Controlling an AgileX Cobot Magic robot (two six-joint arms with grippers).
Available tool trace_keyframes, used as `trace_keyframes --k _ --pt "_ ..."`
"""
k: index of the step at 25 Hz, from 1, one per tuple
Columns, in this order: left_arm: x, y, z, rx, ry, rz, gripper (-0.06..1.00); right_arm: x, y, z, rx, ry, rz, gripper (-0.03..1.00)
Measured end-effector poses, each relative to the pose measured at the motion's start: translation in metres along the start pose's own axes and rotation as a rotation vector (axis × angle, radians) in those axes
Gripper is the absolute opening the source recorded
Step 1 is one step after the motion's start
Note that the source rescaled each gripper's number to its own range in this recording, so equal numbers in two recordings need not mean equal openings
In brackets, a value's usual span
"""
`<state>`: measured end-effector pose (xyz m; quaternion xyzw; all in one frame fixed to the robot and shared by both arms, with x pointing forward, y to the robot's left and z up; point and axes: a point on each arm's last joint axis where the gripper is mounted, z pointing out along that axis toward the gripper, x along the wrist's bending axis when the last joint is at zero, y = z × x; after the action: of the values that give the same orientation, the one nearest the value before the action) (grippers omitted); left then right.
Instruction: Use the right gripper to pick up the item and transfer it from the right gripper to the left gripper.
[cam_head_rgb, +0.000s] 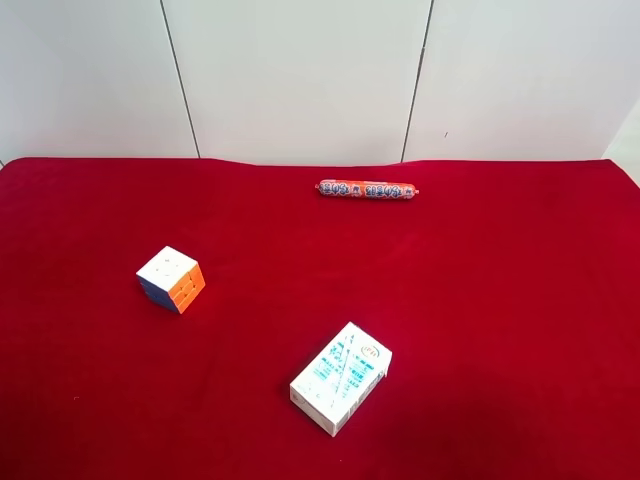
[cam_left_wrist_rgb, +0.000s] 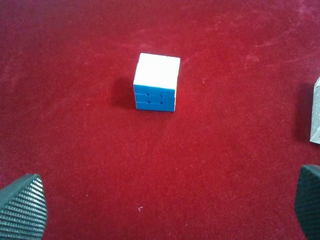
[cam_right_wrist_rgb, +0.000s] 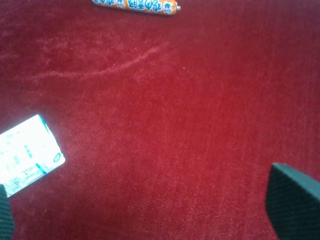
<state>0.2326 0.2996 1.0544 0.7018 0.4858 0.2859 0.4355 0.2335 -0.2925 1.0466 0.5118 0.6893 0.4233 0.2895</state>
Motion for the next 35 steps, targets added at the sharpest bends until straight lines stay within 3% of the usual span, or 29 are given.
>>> trace_keyframes --k 4,11,13,24,35 --pt "-0.0002 0.0 0.0001 -0.001 0.027 -0.014 1.0 0.0 0.0 0.0 0.0 0.0 0.0 1.0" --pt "-0.0016 0.0001 0.0002 -0.011 0.24 -0.123 1.0 0.0 0.0 0.0 0.0 0.0 0.0 1.0" --pt "-0.002 -0.0001 -0.0001 -0.016 0.271 -0.138 1.0 0.0 0.0 0.0 0.0 0.0 0.0 1.0" --pt "-0.0021 -0.0001 -0.0002 -0.017 0.281 -0.142 1.0 0.0002 0.0005 0.0009 -0.004 -0.096 0.052 1.0" --pt "-0.0021 0.0 -0.0002 -0.018 0.281 -0.142 1.0 0.0002 0.0005 0.0009 -0.004 -0.099 0.053 1.0"
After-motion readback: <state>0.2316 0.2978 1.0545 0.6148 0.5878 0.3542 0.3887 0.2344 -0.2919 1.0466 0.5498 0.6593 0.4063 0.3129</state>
